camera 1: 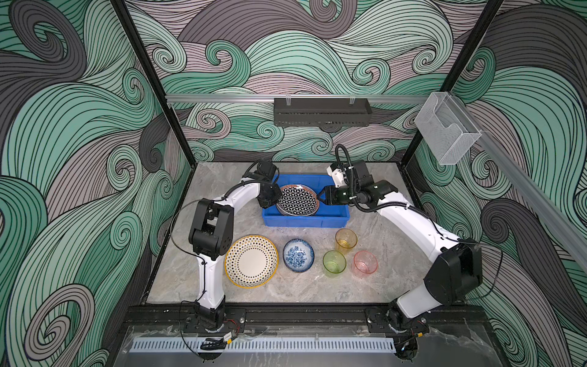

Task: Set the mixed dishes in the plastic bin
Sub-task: 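Lower the geometric plate with both grippers into the bin onto the striped plate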

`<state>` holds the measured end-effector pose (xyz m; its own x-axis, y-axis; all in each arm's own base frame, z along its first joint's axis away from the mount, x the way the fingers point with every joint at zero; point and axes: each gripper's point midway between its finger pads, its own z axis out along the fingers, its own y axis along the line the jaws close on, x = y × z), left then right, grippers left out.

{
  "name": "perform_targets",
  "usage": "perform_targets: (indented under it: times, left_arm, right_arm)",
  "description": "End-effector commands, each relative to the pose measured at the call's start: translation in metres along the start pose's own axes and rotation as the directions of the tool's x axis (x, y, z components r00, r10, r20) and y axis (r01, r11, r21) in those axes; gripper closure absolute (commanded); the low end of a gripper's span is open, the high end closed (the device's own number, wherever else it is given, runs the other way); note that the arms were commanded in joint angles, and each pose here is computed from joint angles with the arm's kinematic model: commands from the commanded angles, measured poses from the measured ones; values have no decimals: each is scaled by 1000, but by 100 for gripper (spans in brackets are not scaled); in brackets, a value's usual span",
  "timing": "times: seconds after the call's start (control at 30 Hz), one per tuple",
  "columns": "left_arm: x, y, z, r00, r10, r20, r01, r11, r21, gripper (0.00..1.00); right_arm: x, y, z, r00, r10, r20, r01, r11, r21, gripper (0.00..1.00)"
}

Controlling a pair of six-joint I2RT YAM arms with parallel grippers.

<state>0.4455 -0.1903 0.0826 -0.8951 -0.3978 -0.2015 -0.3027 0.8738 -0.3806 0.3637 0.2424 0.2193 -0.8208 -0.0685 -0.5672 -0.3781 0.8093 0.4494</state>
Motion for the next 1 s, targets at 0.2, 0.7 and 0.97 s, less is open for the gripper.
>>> perform_targets:
  times: [0.2,0.7,0.97]
  left_arm:
    - [16,22,18,999,-5,-44,0,993,-117,98]
    - [22,47,30,997,9,-70,-27,968,-251,94]
    - [24,64,26,997,-1,-73,-24,941,-337,92]
  right_arm:
    - [7,-1,9,999,31,-32,-32,999,-25,53]
    - [10,2,12,998,39,-44,-41,998,-47,53]
    - [12,2,13,998,41,-44,-43,998,-52,53]
